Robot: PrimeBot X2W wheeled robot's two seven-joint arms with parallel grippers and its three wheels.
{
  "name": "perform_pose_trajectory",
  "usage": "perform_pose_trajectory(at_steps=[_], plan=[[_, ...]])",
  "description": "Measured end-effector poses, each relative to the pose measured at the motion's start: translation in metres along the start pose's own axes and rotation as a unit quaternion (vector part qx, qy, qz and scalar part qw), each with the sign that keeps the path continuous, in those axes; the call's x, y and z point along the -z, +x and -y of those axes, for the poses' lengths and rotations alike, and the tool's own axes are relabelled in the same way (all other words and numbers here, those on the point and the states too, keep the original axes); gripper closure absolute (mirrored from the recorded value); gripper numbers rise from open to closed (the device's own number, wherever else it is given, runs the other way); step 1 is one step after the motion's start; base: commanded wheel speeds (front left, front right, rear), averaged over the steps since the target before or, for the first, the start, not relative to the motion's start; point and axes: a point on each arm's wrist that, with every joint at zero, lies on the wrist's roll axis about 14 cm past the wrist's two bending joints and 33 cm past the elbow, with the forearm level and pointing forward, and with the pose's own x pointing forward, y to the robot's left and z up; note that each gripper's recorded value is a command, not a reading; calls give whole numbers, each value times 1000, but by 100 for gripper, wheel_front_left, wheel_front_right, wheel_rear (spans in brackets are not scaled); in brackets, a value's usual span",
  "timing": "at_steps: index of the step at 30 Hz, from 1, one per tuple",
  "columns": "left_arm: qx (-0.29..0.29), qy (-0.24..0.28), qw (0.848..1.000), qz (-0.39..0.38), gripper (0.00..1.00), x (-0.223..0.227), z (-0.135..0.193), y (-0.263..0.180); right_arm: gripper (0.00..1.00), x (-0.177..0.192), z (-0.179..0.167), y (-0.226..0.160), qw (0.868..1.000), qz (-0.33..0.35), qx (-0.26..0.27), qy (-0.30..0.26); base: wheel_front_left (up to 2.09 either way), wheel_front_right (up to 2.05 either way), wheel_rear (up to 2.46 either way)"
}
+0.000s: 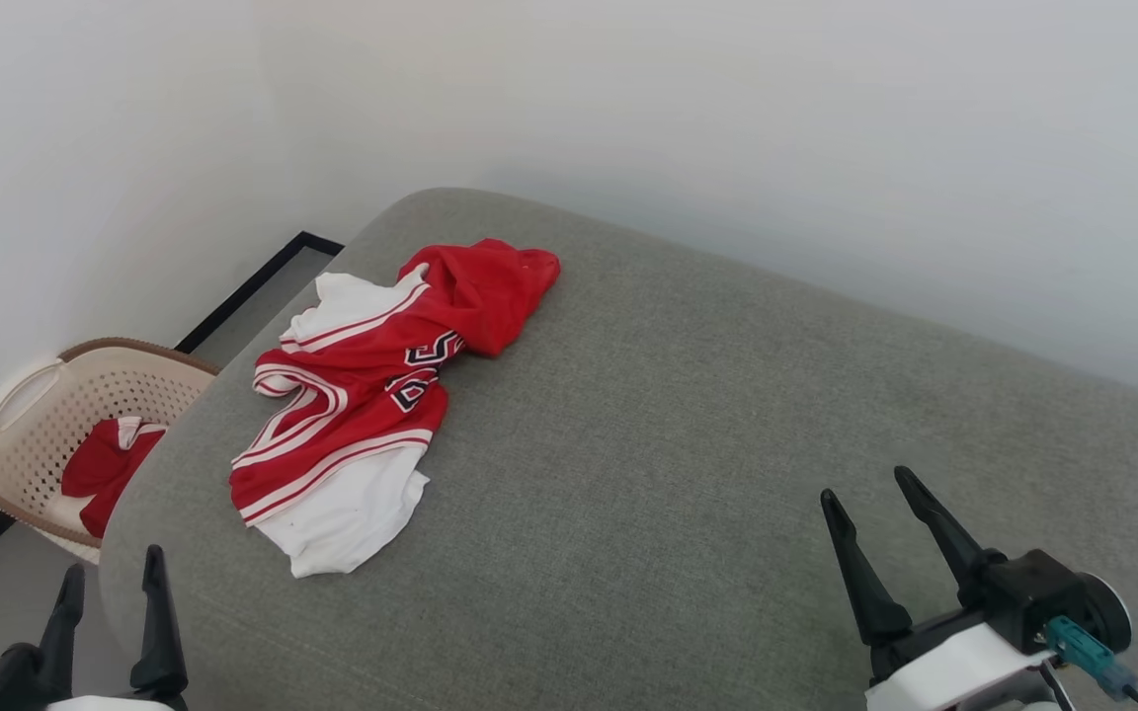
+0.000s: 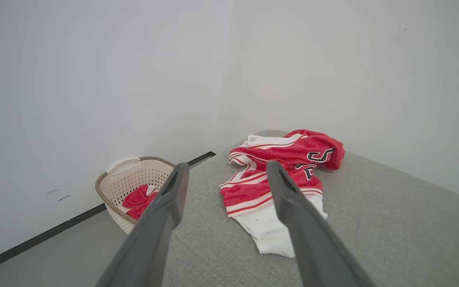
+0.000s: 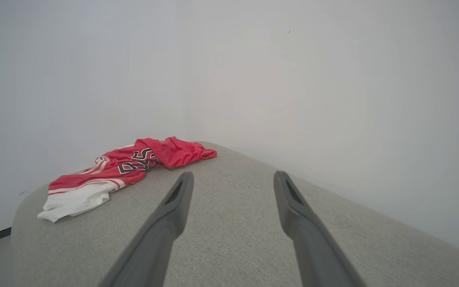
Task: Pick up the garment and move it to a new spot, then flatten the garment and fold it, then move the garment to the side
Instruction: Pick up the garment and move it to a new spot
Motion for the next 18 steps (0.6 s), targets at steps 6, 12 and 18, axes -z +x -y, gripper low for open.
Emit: perform_pose_trajectory(at_steps=[6, 12, 18], plan=[[-14, -2, 1000, -2, 0, 1, -5, -3, 0, 3, -5, 9, 1000, -3, -14, 3, 0, 0, 0], [-21, -4, 1000, -3, 0, 1, -7, -3, 0, 5, -5, 12, 1000, -5, -19, 2, 0, 0, 0], [-4, -13, 1000, -11, 0, 2, 4, 15, 0, 7, 6, 8, 1000, -8, -3, -1, 0, 0, 0]])
